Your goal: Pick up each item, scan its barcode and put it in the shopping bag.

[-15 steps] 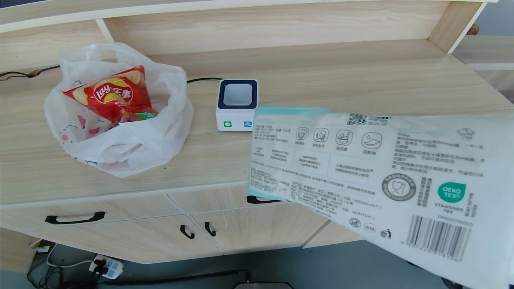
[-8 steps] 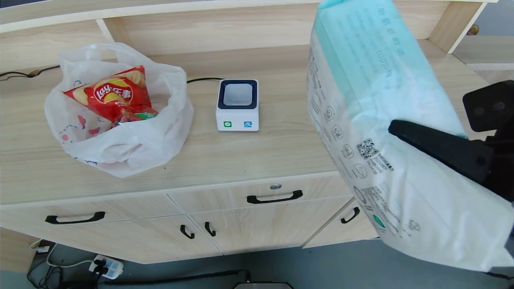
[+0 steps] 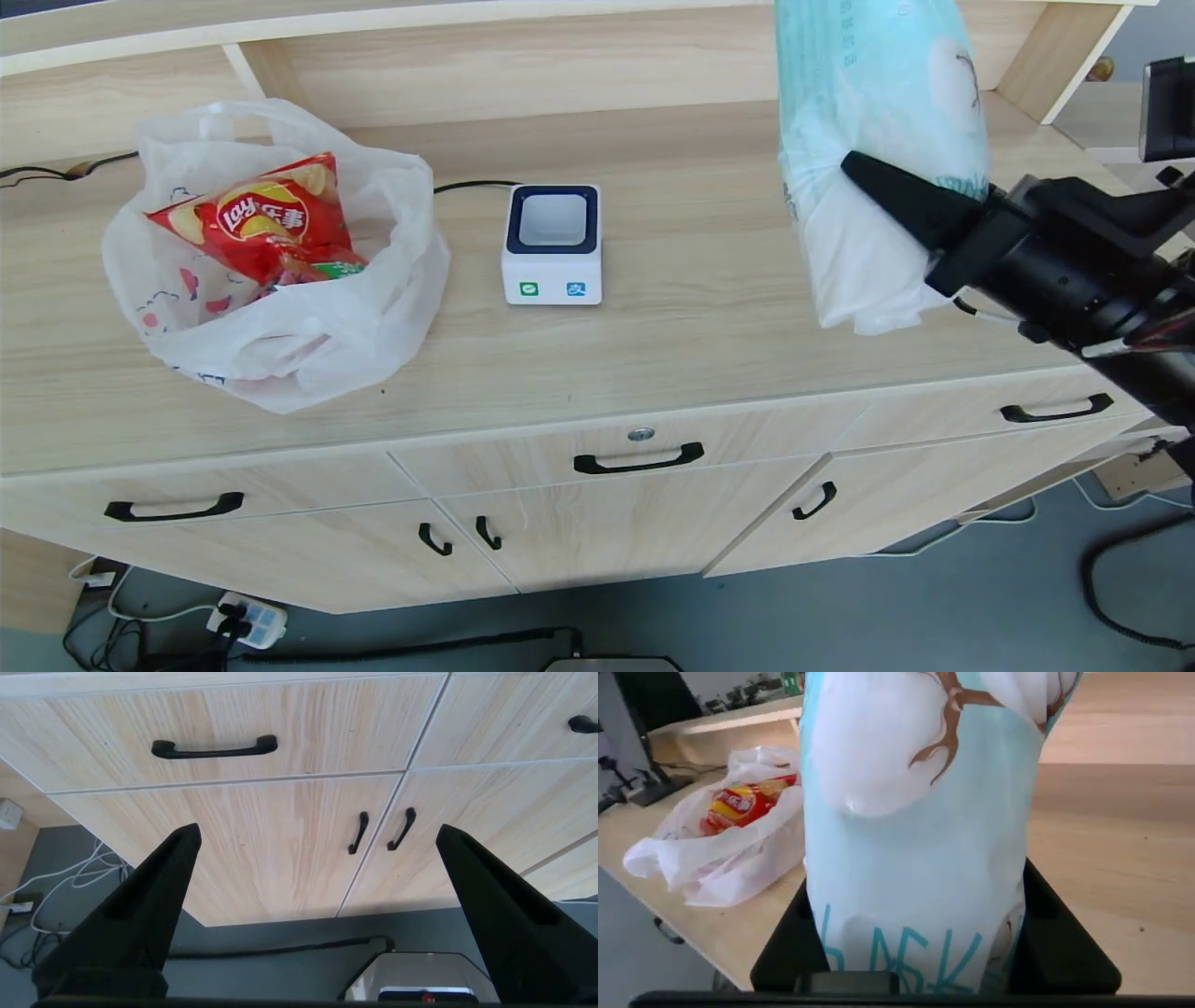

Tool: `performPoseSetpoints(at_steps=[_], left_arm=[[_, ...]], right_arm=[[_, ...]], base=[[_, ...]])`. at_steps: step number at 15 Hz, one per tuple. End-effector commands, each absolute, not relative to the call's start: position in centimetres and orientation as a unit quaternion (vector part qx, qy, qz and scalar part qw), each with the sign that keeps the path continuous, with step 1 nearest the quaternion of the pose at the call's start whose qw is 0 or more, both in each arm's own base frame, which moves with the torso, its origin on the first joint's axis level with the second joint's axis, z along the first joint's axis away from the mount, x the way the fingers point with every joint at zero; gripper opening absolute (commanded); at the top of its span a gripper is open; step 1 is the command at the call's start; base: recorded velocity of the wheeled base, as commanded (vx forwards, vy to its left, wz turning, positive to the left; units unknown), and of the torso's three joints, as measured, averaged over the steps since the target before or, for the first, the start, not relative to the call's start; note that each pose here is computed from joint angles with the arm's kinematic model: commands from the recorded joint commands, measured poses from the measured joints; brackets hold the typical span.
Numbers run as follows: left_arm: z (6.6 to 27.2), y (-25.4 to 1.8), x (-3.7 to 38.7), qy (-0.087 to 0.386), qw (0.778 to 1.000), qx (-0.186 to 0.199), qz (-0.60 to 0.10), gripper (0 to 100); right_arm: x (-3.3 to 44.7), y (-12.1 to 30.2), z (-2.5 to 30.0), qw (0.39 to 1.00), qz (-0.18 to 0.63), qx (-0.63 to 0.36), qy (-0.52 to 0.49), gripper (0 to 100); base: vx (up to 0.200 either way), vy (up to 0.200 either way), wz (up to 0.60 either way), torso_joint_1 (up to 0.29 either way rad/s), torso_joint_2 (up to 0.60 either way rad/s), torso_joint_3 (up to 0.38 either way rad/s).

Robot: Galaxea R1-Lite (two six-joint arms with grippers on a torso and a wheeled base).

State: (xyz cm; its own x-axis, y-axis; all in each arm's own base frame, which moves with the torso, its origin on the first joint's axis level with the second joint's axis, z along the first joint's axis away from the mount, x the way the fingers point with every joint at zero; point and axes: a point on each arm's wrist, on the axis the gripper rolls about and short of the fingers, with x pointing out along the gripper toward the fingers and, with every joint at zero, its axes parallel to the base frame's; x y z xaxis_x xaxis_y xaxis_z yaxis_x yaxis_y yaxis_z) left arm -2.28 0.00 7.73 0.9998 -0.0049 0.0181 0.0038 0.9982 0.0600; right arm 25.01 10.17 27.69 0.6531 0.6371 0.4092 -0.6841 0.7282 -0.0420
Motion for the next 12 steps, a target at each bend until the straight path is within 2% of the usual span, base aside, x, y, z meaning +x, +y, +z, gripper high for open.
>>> performPoseSetpoints(at_steps=[1, 3, 5, 7, 10, 12], left_arm=[[7.7, 0.0, -2.3, -0.009, 1.000, 0.030, -0.002, 100], [7.7, 0.0, -2.3, -0.008, 1.000, 0.028, -0.002, 100], [7.7, 0.0, -2.3, -0.008, 1.000, 0.012, -0.001, 100], [7.7, 0.0, -2.3, -0.008, 1.000, 0.013, -0.001, 100], [7.7, 0.0, -2.3, -0.008, 1.000, 0.012, -0.001, 100], [7.7, 0.0, -2.3, -0.008, 1.000, 0.012, -0.001, 100]], right_arm=[[24.7, 11.7, 32.0, 0.920, 0.307, 0.020, -0.243, 0], [23.8, 13.3, 32.5, 0.932, 0.274, -0.015, -0.239, 0], [21.4, 17.2, 33.1, 0.943, 0.252, 0.002, -0.216, 0], [19.8, 19.2, 32.7, 0.948, 0.253, 0.012, -0.194, 0], [19.2, 18.3, 33.0, 0.949, 0.242, 0.002, -0.202, 0], [19.4, 17.9, 33.0, 0.951, 0.234, 0.001, -0.201, 0]], base=[[0.000, 0.000, 0.00, 0.000, 0.00, 0.000], [0.000, 0.000, 0.00, 0.000, 0.00, 0.000], [0.000, 0.000, 0.00, 0.000, 0.00, 0.000], [0.000, 0.000, 0.00, 0.000, 0.00, 0.000], [0.000, 0.000, 0.00, 0.000, 0.00, 0.000], [-0.200, 0.000, 0.00, 0.005, 0.00, 0.005]])
